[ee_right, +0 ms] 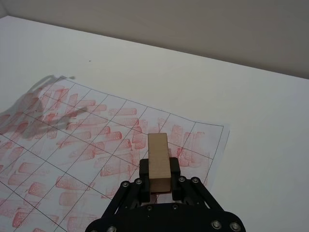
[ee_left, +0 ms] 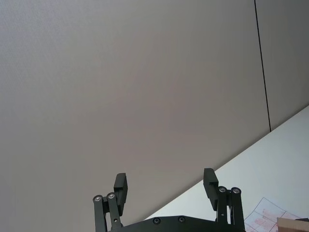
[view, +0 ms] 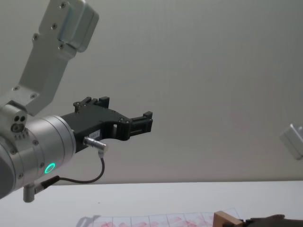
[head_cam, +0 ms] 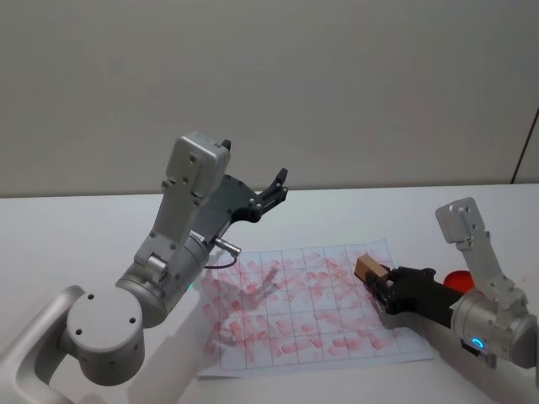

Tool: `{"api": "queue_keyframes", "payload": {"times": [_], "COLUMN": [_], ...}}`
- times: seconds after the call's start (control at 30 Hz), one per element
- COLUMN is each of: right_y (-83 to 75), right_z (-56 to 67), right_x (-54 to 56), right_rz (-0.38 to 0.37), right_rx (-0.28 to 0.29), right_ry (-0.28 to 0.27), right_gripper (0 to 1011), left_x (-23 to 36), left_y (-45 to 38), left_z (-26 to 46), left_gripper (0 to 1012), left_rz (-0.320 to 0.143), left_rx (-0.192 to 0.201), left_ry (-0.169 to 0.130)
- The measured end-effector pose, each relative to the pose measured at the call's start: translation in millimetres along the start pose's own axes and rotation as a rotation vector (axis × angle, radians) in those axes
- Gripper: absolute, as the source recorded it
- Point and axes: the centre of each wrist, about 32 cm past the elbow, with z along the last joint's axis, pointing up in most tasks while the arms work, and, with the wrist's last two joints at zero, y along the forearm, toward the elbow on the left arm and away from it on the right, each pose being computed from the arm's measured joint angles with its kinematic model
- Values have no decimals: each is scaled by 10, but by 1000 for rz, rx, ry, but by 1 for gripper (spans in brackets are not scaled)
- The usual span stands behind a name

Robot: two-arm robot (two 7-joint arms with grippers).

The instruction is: Use the one hand to pick up the stamp and affix it onto the A4 paper.

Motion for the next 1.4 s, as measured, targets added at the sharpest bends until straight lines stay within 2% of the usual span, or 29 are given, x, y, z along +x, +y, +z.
{"api": "queue_keyframes", "payload": {"times": [0.27, 0.47, 0.67, 0.83, 1.1, 1.4], "right_y": [-13, -70, -226, -381, -621, -807], "right_z": [59, 208, 392, 450, 410, 229], "right_x": [-2, 12, 28, 30, 28, 37], "right_rz": [-9, -23, -60, -100, -173, -219], "right_rx": [39, 108, 195, 237, 248, 194], "right_ry": [-34, -75, -109, -111, -69, -1], "right_gripper": [214, 217, 216, 214, 217, 216], "left_x": [0, 0, 0, 0, 0, 0], "left_y": [0, 0, 0, 0, 0, 0], "left_z": [0, 0, 0, 0, 0, 0], "left_gripper": [1001, 1001, 1001, 1001, 1001, 1001], "left_rz": [0, 0, 0, 0, 0, 0], "left_rx": [0, 0, 0, 0, 0, 0], "left_ry": [0, 0, 0, 0, 0, 0]}}
